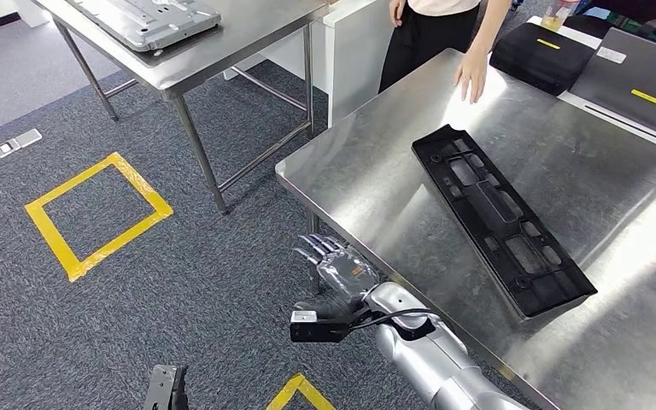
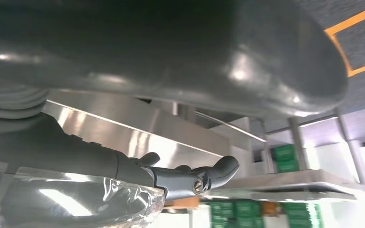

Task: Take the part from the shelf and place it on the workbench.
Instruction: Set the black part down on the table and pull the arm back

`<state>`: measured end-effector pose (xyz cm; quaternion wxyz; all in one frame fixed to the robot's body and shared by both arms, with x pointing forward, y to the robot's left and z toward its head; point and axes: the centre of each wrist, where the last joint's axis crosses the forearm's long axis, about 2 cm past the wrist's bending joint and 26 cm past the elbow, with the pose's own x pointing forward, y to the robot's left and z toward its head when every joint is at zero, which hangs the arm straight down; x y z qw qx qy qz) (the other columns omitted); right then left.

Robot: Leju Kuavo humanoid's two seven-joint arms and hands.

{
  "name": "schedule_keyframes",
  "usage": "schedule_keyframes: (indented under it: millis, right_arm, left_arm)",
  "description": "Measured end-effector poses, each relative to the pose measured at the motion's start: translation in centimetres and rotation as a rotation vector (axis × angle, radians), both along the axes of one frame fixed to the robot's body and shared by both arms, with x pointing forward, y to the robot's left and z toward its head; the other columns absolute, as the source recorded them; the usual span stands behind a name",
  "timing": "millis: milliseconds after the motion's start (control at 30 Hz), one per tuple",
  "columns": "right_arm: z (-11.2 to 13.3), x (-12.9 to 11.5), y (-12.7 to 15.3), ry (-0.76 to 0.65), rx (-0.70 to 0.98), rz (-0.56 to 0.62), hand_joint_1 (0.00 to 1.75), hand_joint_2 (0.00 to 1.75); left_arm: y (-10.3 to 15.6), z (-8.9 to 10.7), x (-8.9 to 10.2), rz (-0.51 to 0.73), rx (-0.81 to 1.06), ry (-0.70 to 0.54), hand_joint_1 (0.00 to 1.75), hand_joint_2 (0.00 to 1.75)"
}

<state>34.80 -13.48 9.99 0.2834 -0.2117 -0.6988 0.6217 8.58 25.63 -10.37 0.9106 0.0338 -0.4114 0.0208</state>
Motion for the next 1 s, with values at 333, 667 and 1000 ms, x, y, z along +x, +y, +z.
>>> schedule_keyframes:
  millis: [333, 667, 1000]
  right_arm:
    - [0.2, -0.9, 1.7, 0.101, 0.043, 0.107, 0.00, 0.00]
    - [-2.1, -1.5, 0.9, 0.297, 0.055, 0.090, 0.00, 0.00]
    - [-4.7, -2.9, 0.3, 0.424, 0.019, 0.078, 0.00, 0.00]
  left_arm:
    - [0.0, 0.1, 0.4, -0.019, 0.007, -0.003, 0.00, 0.00]
    - [0.1, 0.1, 0.5, -0.016, 0.007, 0.003, 0.00, 0.00]
    - [0.1, 0.1, 0.5, -0.021, 0.005, 0.006, 0.00, 0.00]
